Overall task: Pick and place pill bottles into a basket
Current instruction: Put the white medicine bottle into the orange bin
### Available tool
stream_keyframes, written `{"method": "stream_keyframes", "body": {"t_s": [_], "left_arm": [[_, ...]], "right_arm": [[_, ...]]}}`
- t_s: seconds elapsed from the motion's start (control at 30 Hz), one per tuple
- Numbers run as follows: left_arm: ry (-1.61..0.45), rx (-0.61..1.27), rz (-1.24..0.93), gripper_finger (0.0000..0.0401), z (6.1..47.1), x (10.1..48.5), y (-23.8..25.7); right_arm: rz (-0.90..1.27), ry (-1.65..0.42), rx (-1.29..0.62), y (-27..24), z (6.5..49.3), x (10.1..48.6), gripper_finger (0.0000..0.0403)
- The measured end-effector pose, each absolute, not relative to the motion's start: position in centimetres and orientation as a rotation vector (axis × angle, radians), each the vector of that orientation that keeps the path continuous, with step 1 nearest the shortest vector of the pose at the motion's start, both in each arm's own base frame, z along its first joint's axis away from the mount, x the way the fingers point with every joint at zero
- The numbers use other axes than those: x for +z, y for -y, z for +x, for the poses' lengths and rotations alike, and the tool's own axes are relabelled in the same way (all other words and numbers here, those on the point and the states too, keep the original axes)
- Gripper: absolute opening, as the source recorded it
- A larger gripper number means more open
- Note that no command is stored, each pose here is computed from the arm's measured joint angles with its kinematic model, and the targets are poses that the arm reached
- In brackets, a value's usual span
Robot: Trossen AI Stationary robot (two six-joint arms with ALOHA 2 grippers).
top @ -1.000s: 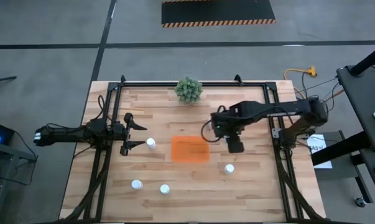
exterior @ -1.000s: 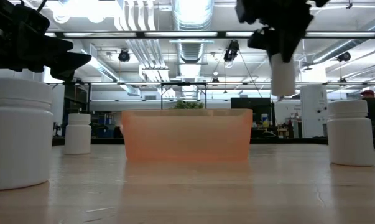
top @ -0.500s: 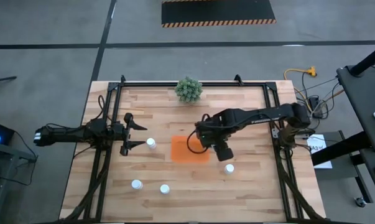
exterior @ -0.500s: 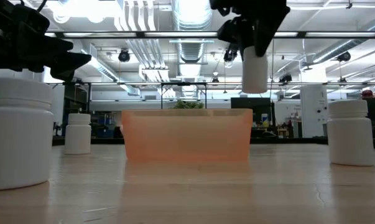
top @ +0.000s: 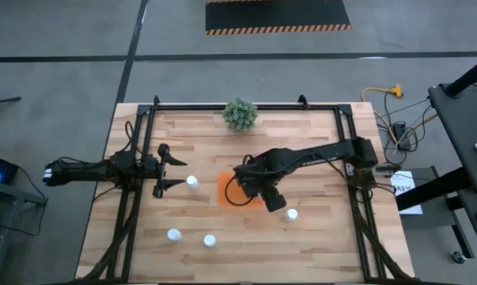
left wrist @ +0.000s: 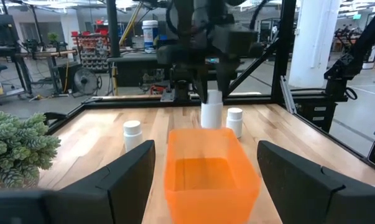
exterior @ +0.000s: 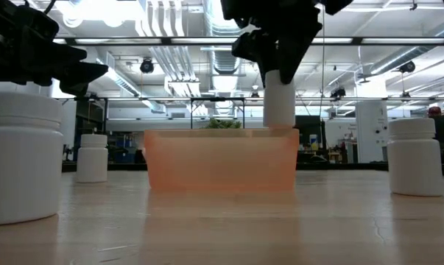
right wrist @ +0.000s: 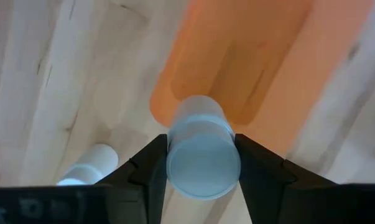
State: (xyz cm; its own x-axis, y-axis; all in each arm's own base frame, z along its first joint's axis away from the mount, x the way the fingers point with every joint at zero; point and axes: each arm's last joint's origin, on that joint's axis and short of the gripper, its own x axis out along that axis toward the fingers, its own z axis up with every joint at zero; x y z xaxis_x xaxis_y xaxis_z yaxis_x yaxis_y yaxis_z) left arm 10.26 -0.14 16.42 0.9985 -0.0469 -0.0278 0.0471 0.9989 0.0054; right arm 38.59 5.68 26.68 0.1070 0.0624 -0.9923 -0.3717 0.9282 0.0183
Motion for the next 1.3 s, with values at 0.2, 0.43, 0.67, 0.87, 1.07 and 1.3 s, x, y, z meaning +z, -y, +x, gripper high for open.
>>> {"method": "stream_keyframes", "body": {"t_s": [0.2,0.43,0.67,0.87,1.07,1.3], "left_arm": [[-0.025,-0.047,0.006,0.0265,10.2,16.4,0.1],[-0.025,-0.047,0.006,0.0265,10.2,16.4,0.1],[-0.027,-0.047,0.006,0.0265,10.3,16.4,0.1],[-0.025,-0.047,0.006,0.0265,10.2,16.4,0.1],[-0.025,-0.047,0.006,0.0265,10.2,16.4,0.1],[-0.025,-0.047,0.006,0.0265,10.2,16.4,0.1]], "right_arm": [[-0.301,-1.453,0.348,-6.5,39.9,24.7,0.0146],[-0.324,-1.475,0.354,-6.6,40.9,22.7,0.0146],[-0.33,-1.482,0.367,-6.7,41.4,21.5,0.0146],[-0.33,-1.497,0.369,-6.8,41.7,20.7,0.0146],[-0.329,-1.492,0.37,-6.8,41.8,20.4,0.0146],[-0.329,-1.496,0.371,-6.8,41.7,20.2,0.0184]]}}
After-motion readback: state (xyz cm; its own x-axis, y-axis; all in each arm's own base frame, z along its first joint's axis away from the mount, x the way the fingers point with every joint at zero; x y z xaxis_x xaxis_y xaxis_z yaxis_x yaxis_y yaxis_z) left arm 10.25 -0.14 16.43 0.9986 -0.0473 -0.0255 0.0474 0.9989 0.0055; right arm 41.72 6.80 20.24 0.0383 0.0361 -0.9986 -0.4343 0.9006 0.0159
